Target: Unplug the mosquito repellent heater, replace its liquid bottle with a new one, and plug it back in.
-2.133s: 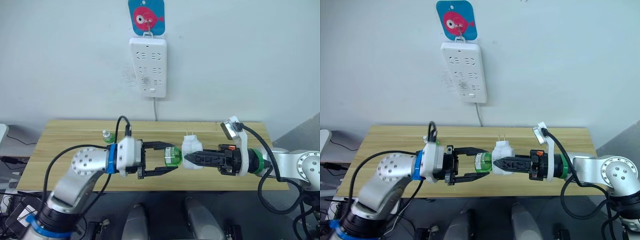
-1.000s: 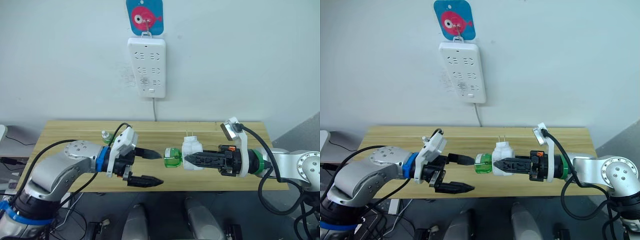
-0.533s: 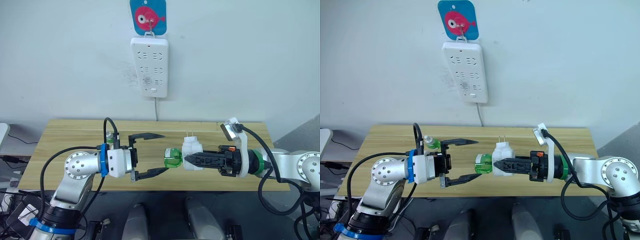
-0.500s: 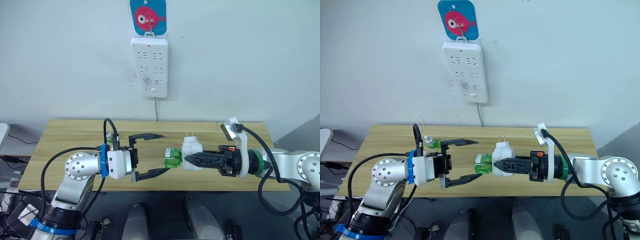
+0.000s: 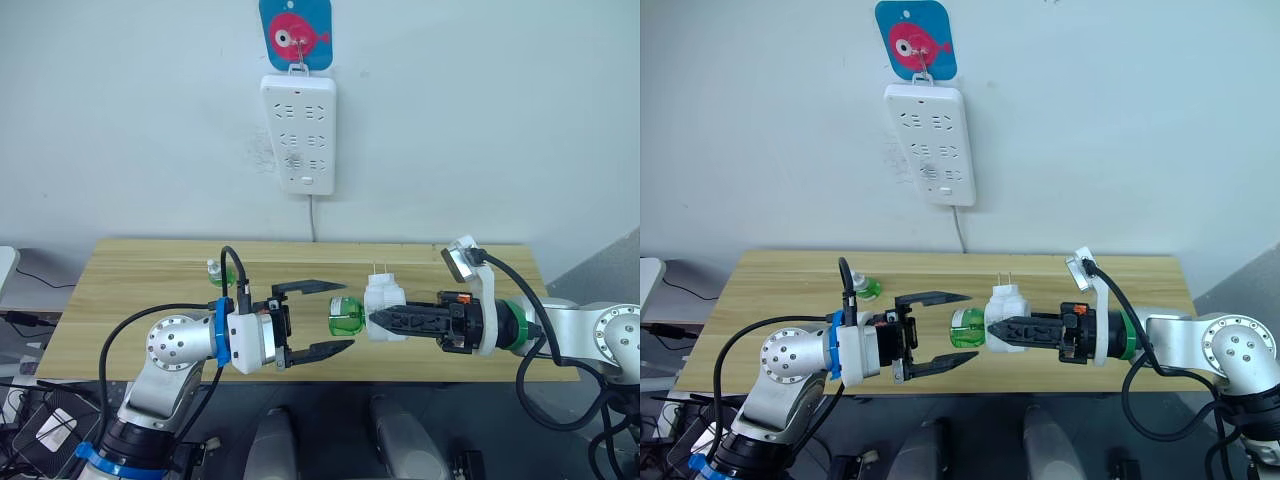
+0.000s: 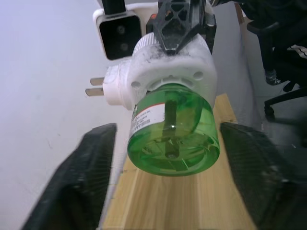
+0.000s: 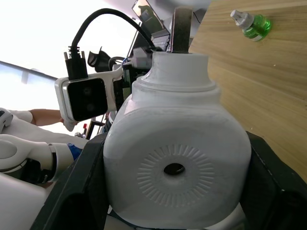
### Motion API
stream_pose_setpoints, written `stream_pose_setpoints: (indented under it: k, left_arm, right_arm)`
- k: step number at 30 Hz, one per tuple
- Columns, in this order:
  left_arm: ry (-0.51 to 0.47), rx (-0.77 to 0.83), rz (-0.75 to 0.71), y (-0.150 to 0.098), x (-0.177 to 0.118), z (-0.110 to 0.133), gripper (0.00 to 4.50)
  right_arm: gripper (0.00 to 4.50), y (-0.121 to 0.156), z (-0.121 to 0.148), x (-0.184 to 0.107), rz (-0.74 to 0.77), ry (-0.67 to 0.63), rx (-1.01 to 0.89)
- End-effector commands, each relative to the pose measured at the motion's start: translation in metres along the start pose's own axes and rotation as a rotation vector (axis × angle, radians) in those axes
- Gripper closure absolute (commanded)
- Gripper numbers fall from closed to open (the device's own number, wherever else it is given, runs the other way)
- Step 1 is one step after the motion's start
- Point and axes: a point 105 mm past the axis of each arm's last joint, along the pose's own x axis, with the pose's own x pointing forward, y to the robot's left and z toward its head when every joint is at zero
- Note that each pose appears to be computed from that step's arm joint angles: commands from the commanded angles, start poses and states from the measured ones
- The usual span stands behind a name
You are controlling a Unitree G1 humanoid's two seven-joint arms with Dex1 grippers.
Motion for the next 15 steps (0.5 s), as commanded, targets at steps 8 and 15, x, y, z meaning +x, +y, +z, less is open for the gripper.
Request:
stream_pose_setpoints:
  k: [8,15]
  left_arm:
    - [0.057,-0.361,-0.108,0.004,0.008,0.011,2.27]
    - [0.130,-0.946,-0.219,0.025,-0.008,0.018,2.27]
  right_arm:
    - [1.46,0.012,0.002,-0.001,0.043,-0.006,-0.028]
    - [1.46,0.012,-0.001,-0.001,0.048,0.014,-0.028]
